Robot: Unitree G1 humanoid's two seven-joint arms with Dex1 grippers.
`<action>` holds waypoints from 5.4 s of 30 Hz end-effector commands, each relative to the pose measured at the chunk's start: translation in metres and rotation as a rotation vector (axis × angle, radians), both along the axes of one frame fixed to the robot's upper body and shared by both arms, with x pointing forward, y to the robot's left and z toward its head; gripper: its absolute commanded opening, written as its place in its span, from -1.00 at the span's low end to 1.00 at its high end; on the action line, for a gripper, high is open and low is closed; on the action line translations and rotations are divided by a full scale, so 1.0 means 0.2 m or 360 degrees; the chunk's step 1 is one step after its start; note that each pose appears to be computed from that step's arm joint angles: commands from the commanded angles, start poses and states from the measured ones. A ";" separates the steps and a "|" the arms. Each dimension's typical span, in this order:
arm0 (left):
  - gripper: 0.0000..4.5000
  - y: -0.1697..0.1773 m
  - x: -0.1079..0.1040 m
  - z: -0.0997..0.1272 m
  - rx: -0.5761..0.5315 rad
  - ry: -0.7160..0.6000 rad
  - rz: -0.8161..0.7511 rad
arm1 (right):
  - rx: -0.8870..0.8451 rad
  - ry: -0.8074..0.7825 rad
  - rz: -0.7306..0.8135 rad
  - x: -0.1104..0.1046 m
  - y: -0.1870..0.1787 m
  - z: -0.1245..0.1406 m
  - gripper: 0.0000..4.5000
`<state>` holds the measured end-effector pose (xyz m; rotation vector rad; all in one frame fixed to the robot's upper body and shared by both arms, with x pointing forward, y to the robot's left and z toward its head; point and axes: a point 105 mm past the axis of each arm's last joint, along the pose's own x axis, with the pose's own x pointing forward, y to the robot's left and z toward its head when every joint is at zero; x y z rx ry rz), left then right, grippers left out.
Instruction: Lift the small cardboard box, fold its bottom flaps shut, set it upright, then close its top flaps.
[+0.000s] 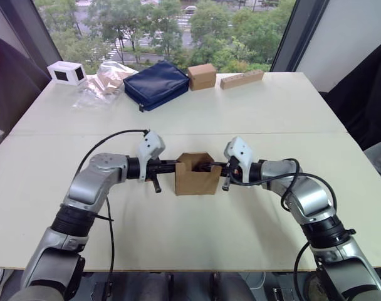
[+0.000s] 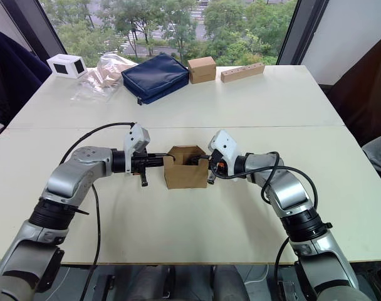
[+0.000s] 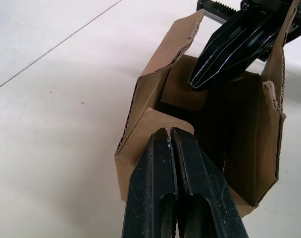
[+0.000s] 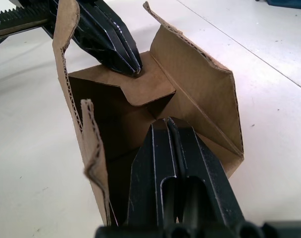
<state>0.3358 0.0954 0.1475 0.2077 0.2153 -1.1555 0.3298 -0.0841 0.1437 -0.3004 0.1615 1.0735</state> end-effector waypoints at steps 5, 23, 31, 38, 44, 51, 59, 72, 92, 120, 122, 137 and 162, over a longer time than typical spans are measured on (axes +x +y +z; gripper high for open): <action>-0.97 0.13 -0.01 0.33 -0.0322 -0.0010 0.0000 | 0.0353 -0.0183 -0.0073 -0.05 -0.11 0.35 -1.00; -0.97 0.10 0.30 0.11 -0.0135 0.0087 -0.0023 | 0.0084 -0.0116 0.0207 -0.36 0.09 0.26 -1.00; -0.97 0.05 0.29 0.06 -0.0109 0.0171 -0.0188 | 0.0005 -0.0108 0.0143 -0.30 0.15 0.14 -1.00; -0.97 0.01 0.28 0.04 -0.0113 0.0143 -0.0238 | 0.0043 -0.0103 0.0131 -0.24 0.16 0.14 -1.00; -0.97 0.01 0.26 0.04 -0.0139 0.0138 -0.0264 | 0.0064 -0.0091 0.0156 -0.24 0.17 0.14 -1.00; -0.97 -0.01 0.24 0.04 -0.0145 0.0140 -0.0296 | 0.0041 -0.0059 0.0138 -0.20 0.17 0.11 -1.00; -0.97 -0.01 0.24 0.03 -0.0147 0.0126 -0.0270 | 0.0071 -0.0032 0.0142 -0.17 0.18 0.11 -1.00; -0.97 0.18 0.17 0.28 -0.0212 -0.0113 -0.0091 | 0.0104 0.0008 0.0169 -0.15 0.20 0.08 -1.00; -0.97 0.06 -0.21 0.09 -0.0133 0.0130 -0.0258 | 0.0150 -0.0019 0.0147 -0.10 0.19 0.11 -1.00; -0.97 0.03 -0.15 0.03 -0.0097 0.0113 -0.0236 | -0.0034 -0.0265 0.0000 0.10 0.15 0.27 -1.00; -0.97 0.03 -0.14 0.03 -0.0100 0.0104 -0.0225 | -0.0071 -0.0254 0.0040 0.09 0.16 0.24 -1.00; -0.97 0.07 -0.11 0.24 -0.0327 0.0059 -0.0183 | -0.0072 -0.0131 0.0196 -0.07 0.18 0.14 -1.00; -0.97 -0.06 0.04 0.09 -0.0322 0.0032 -0.0020 | -0.0083 -0.0204 0.0266 -0.17 0.17 0.16 -1.00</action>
